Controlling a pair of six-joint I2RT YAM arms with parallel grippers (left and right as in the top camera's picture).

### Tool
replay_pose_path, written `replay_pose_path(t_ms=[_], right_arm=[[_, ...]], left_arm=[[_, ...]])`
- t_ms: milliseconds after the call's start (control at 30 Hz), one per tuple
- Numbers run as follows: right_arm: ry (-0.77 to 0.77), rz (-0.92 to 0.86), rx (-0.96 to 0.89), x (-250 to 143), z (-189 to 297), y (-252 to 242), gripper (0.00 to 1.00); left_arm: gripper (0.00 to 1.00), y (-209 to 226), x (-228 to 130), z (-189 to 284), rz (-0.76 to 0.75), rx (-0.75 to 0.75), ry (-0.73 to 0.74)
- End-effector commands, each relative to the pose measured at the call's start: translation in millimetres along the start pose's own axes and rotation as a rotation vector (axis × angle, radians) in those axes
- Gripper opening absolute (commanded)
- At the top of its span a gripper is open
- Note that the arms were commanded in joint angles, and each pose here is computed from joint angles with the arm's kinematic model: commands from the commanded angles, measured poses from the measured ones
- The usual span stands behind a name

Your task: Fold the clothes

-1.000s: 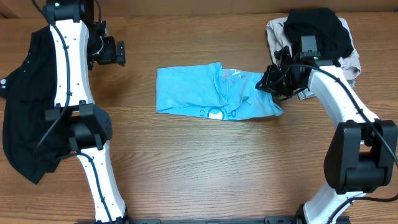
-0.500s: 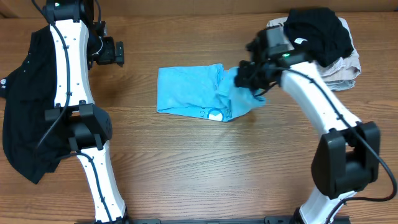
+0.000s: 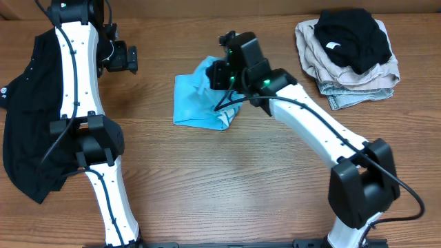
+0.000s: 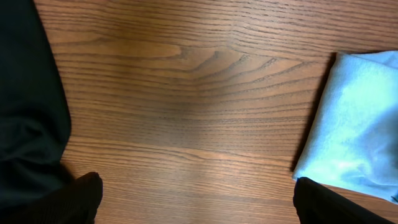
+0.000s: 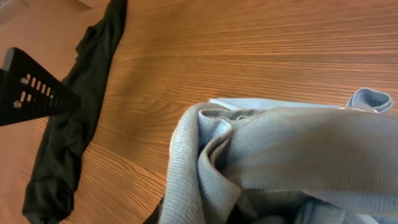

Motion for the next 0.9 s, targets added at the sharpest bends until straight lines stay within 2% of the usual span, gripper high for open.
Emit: replay_pose_path(t_ms=[0,67,100,133,200,233,267,367,500,633,867], right_arm=[[0.033,-0.010,0.011,-14.7,-31.0,9.3,0.04],[0.066,0.002,0.019,-29.7,-48.7,14.4,0.05],[0.073,0.005,0.024,-32.8,-51.9,16.3,0.09],[0.084,0.012,0.037,-37.8,-57.0,20.3,0.25],[0.101,0.040,0.082,-43.8,-61.1,30.6,0.71],[0.108,0.061,0.108,-45.6,-61.0,36.4,0.88],[0.114,0.079,0.134,-46.7,-59.9,42.0,0.99],[0.142,0.085,0.158,-41.5,-48.4,51.8,1.00],[0.134,0.059,0.093,-15.5,-19.9,43.5,1.00],[0.102,0.018,-0.032,6.4,0.8,12.6,1.00],[0.128,-0.052,-0.192,3.5,-7.3,-48.0,1.00]], left_arm=[[1.00,-0.8,0.0,12.0,0.005,-0.025,-0.028],[1.00,-1.0,0.9,12.0,0.005,-0.026,-0.033],[1.00,-1.1,1.2,12.1,0.006,-0.027,-0.035],[1.00,-1.3,1.4,12.1,0.006,-0.028,-0.036],[1.00,-1.6,2.0,12.1,0.005,-0.030,-0.038],[1.00,-1.6,2.2,12.1,0.005,-0.030,-0.040],[1.00,-1.8,2.8,12.0,0.005,-0.031,-0.042],[1.00,-2.3,5.0,12.1,0.005,-0.034,-0.053],[1.00,-2.6,6.9,12.2,0.005,-0.036,-0.063],[1.00,-2.7,7.1,12.2,0.005,-0.037,-0.064],[1.00,-2.8,7.2,12.2,0.005,-0.037,-0.064]])
Point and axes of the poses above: each gripper's point midway between its finger pads, its own z axis back along the fingers, its own y axis along the line the jaws close on, x = y × z, the point moved 5 cm from there along z, back along the fingers, and after that the axes turned 10 degrees about z, right-handed, at the moved point
